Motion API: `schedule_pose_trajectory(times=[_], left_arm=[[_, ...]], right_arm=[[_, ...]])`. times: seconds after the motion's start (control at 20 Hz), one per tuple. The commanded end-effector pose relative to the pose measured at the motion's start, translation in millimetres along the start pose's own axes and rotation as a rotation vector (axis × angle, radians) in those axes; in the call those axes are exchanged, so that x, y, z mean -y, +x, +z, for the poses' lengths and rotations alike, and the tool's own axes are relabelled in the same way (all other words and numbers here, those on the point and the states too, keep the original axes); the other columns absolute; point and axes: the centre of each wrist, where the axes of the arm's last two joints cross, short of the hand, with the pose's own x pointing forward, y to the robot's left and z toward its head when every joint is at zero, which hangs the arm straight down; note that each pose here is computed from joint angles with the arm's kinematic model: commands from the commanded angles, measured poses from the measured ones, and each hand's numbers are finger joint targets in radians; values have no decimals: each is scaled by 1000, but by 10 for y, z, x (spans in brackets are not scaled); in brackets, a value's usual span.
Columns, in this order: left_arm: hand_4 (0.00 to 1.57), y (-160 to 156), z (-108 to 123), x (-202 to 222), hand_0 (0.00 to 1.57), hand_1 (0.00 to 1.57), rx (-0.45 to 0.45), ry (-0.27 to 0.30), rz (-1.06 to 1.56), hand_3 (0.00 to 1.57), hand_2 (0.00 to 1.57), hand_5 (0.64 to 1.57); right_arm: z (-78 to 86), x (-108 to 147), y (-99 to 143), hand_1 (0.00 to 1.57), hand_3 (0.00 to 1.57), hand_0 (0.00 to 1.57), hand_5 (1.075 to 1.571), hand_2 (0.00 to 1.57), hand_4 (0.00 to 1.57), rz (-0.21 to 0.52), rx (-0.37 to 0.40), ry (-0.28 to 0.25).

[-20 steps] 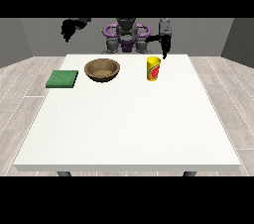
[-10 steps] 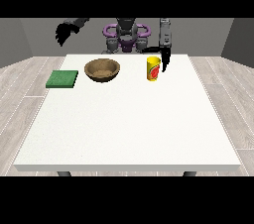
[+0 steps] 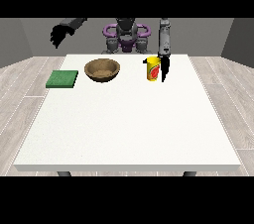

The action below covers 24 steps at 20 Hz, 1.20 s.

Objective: Pick the cup and pour the ball into the bowl, then pick the bowl and place it on the pad

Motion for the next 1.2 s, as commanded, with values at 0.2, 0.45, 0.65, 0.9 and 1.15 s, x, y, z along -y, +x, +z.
schedule_pose_trajectory(times=[0.2,0.45,0.65,0.9,1.15], left_arm=[[1328,-220,81,124,1252,1252,27,74,-220,1571,1571,1491],[1391,-98,-176,141,1286,1286,35,99,-267,1571,1571,1447],[1401,-115,-26,515,1267,1267,-60,13,-386,1571,1571,1432],[1399,154,-389,612,1313,1313,17,-65,-709,1571,1571,1502],[1455,184,-463,929,1370,1370,62,-105,-1036,1571,1571,1531]], right_arm=[[-190,141,385,0,158,0,1569,0,648,-12,59,33],[-225,414,521,0,149,0,1565,0,631,-4,51,33],[-17,681,171,0,293,0,1567,0,636,-15,-131,-52],[-21,625,13,0,302,0,1564,0,638,-26,-184,-59],[108,728,-171,0,151,0,1561,0,668,-33,-232,-52]])
